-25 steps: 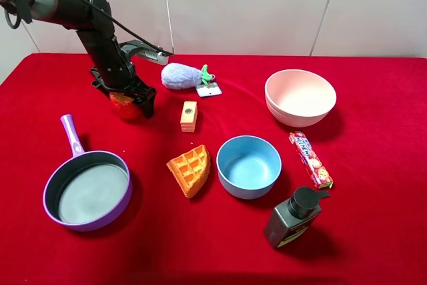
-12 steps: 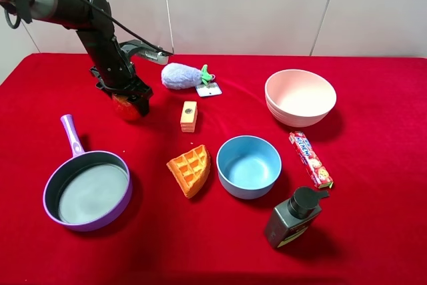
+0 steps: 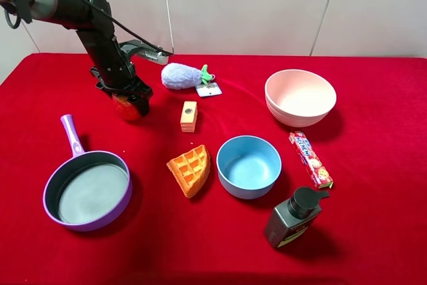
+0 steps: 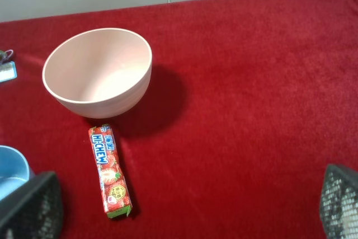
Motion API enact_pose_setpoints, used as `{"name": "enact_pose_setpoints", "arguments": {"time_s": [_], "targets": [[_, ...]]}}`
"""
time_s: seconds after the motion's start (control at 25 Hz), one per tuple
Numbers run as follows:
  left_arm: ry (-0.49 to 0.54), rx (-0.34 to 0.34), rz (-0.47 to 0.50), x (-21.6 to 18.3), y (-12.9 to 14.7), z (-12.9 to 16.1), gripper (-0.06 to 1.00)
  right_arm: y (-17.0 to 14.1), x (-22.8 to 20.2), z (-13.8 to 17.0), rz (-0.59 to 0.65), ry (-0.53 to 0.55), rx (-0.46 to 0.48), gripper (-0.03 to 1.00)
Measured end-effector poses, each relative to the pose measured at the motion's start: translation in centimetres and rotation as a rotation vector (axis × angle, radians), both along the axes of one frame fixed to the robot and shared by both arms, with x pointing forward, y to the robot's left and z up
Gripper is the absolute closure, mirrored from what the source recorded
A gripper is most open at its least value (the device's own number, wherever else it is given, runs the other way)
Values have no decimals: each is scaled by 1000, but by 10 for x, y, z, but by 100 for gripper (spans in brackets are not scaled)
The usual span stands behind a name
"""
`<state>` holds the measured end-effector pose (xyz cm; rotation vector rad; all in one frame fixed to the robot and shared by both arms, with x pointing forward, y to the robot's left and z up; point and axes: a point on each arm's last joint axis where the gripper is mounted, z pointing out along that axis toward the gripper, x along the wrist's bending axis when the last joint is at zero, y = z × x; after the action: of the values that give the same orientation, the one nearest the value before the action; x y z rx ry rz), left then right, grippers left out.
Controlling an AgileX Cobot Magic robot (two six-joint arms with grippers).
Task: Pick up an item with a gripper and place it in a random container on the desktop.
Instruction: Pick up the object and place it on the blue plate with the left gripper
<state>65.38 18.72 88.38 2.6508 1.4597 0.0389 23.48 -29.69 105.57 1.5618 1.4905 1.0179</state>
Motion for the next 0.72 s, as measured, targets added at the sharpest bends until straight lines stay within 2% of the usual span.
{"name": "enact_pose_setpoints", "arguments": {"time_s": [0.2,0.72], "targets": [[5,0,-2,3,-1,6,23,0,0,0,0,0,0,28],[68,0,37,19,-6,65,23,0,0,0,0,0,0,28]]}}
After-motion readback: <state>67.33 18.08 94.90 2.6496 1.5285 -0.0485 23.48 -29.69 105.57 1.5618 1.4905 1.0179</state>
